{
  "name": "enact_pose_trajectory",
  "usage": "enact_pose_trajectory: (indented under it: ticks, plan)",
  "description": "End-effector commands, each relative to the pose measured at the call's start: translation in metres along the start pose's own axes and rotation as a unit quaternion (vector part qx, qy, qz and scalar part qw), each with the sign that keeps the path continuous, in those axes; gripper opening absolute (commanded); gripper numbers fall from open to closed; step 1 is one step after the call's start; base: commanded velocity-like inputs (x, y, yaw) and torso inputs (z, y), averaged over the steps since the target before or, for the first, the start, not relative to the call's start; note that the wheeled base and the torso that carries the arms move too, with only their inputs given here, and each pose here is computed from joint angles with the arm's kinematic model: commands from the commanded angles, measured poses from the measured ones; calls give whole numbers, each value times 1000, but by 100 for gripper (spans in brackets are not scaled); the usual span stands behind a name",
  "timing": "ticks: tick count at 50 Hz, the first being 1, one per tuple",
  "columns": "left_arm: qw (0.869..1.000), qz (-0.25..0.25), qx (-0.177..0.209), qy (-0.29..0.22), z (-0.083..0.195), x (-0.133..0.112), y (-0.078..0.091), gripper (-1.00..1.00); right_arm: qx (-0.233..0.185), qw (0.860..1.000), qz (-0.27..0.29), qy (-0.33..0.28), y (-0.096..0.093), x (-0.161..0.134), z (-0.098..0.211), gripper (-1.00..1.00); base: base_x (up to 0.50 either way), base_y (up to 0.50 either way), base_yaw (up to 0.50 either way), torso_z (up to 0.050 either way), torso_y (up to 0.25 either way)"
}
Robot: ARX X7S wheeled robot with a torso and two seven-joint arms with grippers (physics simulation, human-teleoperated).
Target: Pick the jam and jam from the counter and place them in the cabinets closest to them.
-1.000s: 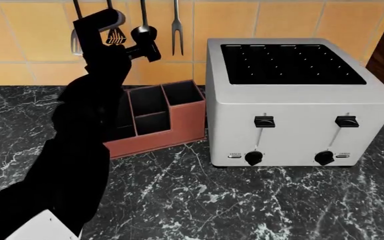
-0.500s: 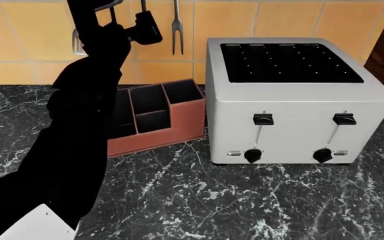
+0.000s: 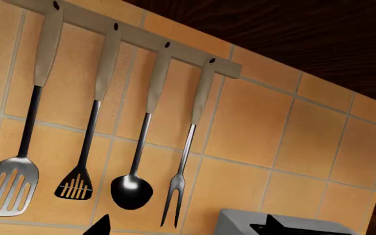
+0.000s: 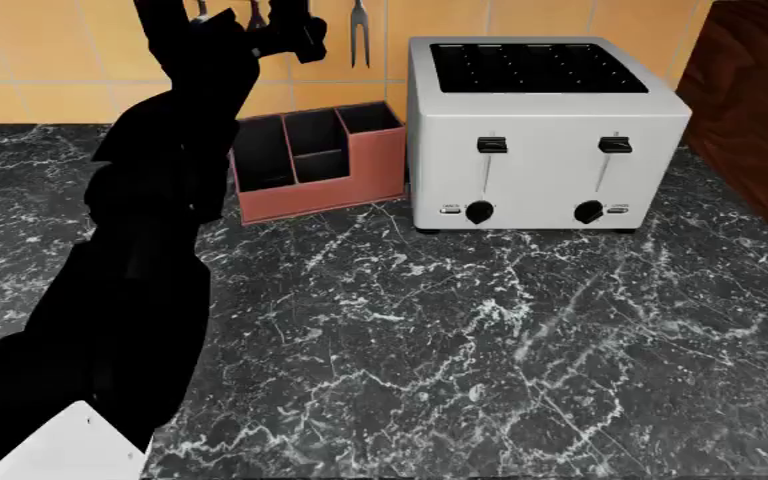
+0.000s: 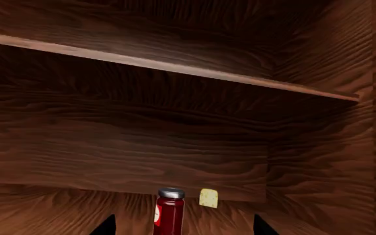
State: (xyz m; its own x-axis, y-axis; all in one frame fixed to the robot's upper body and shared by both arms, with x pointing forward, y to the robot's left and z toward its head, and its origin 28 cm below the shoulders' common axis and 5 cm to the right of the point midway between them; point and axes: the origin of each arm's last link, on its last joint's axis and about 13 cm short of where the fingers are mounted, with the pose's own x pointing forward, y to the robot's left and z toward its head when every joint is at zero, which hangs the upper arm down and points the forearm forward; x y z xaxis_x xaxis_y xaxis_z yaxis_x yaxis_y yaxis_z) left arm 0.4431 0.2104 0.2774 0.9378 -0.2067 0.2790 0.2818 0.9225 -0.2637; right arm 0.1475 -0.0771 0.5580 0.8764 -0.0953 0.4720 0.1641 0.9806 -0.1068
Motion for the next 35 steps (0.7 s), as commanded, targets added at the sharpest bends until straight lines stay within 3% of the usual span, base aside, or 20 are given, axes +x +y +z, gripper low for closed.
enact_pose_trajectory:
  ticks: [1,10,14,22,29,35]
  plan:
    - [1000,-23,-1,-11,5,-6,-3,100,-5,1000,22,10,-2,-10,-3,100,-500,2,0,0,0]
    - [998,-48,7,-34,20,-38,-16,100,9,999,43,29,-3,-17,-38,100,-500,2,0,0,0]
    - [997,-55,12,-56,32,-67,-22,100,27,997,60,31,-3,-33,-80,100,-500,2,0,0,0]
    - [996,-64,22,-64,36,-89,-26,100,35,996,78,31,-1,-45,-116,100,-500,2,0,0,0]
    - [993,-63,53,-80,34,-125,-32,100,55,993,103,14,2,-77,-178,100,-500,2,0,0,0]
    - [993,-32,56,-103,30,-155,-28,100,69,993,92,-4,5,-104,-236,100,0,0,0,0,0]
